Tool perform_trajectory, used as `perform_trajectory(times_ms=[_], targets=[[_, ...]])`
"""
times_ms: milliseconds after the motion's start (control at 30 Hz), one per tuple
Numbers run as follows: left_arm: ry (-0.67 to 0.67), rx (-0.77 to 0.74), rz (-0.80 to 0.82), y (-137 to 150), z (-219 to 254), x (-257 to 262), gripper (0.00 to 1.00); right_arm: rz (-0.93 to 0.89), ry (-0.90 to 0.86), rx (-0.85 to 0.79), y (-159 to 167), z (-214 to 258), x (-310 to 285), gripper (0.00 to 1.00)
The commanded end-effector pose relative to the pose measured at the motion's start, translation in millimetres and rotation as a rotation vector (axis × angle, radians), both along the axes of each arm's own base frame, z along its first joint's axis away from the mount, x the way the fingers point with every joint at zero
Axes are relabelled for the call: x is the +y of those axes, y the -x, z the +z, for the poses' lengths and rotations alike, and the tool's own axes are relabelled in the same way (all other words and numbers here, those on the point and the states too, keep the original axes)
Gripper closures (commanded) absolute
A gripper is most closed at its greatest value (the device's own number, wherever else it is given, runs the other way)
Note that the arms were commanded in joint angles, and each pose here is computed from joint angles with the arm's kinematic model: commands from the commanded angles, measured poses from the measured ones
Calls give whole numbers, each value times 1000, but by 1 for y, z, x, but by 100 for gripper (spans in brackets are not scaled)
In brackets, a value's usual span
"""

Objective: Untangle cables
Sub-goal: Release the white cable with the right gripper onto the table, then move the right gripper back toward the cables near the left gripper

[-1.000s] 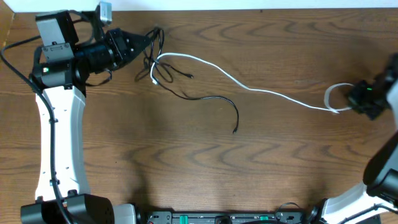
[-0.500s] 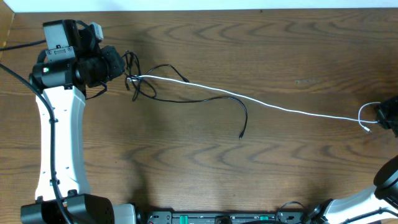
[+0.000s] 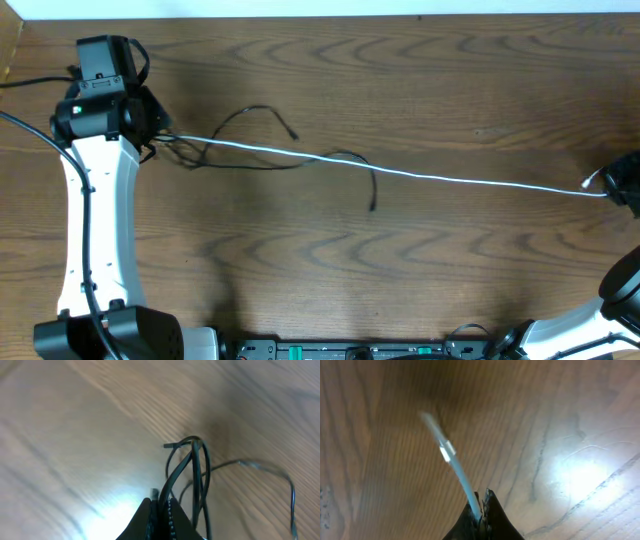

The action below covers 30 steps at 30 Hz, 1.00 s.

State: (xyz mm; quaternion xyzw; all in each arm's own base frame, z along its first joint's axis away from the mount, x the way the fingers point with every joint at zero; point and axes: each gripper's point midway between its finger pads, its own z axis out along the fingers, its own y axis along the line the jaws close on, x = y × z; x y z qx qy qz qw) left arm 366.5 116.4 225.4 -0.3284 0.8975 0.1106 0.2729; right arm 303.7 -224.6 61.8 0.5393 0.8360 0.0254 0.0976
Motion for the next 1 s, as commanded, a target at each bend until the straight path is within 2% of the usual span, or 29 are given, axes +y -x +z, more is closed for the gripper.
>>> perform_trajectory(times_ms=[0,100,167,267,333,367,433,567,700,767,833,967], targets=[[-77,15,128,7,-3,21,93,-25,21,0,3,5,-5,99],[-14,13,66,1,-8,9,92,44,-32,-56,-9,7,7,99],[86,9,-74,-9,-13,-16,93,165,-93,-155,-28,13,25,99],[325,-58,-505,-26,-8,-88,93,427,-189,-357,-59,31,63,98],[455,-128,-739,-27,5,-131,93,523,-219,-414,-69,38,82,94],[498,-149,-809,-25,10,-145,93,533,-218,-408,-70,37,86,87],[562,-168,-912,-18,16,-169,93,555,-205,-384,-72,34,93,54],[581,-147,-1001,-10,17,-197,93,598,-184,-383,-79,39,107,44],[574,-143,-1096,-4,22,-228,92,818,-184,-501,-93,66,151,31],[570,-150,-1131,-1,27,-240,92,944,-189,-573,-97,83,178,22],[568,-155,-1157,2,31,-249,93,1051,-180,-628,-99,98,202,2],[568,-158,-1178,7,35,-257,93,1101,-104,-613,-101,111,221,1]])
